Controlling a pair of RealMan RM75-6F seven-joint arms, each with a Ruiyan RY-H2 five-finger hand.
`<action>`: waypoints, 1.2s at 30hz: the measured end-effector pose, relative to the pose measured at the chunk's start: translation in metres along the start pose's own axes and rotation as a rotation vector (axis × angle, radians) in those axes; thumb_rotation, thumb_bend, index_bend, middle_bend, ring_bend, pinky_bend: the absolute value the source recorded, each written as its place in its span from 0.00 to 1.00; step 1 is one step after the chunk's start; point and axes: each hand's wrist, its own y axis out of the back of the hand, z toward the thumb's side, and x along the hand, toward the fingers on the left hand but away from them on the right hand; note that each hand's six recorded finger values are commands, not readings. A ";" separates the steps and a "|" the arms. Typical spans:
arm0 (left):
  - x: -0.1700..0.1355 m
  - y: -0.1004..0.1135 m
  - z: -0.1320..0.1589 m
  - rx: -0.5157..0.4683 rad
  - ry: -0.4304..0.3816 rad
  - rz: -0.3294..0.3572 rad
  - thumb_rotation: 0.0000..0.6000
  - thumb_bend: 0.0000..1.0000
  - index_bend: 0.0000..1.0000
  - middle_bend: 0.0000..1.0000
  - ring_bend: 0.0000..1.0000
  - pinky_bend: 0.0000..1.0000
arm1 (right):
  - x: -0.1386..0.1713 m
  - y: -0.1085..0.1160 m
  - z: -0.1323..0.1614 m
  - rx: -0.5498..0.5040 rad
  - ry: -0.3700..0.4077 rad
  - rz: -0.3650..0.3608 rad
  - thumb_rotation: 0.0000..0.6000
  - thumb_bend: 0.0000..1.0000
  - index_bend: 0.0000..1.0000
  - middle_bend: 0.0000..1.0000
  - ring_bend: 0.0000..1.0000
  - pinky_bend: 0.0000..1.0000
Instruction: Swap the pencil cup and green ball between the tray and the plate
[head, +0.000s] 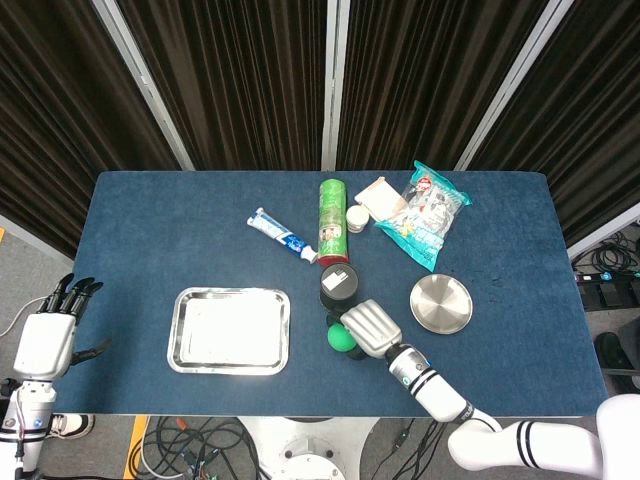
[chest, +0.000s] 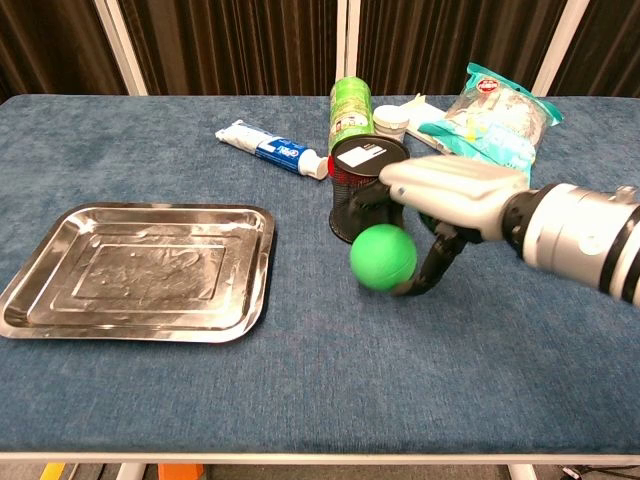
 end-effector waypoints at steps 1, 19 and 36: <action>0.000 0.000 0.000 0.000 0.000 -0.001 1.00 0.09 0.17 0.13 0.05 0.26 | 0.000 -0.001 0.002 0.003 0.004 0.003 1.00 0.16 0.65 0.51 0.45 0.69; -0.001 0.001 -0.003 -0.008 0.003 0.005 1.00 0.09 0.17 0.13 0.05 0.26 | 0.005 -0.014 0.005 0.048 0.009 0.042 1.00 0.10 0.31 0.33 0.25 0.48; 0.000 0.003 -0.001 -0.008 -0.003 0.009 1.00 0.09 0.17 0.13 0.05 0.26 | 0.027 0.011 0.001 0.016 0.015 -0.035 1.00 0.07 0.23 0.23 0.14 0.35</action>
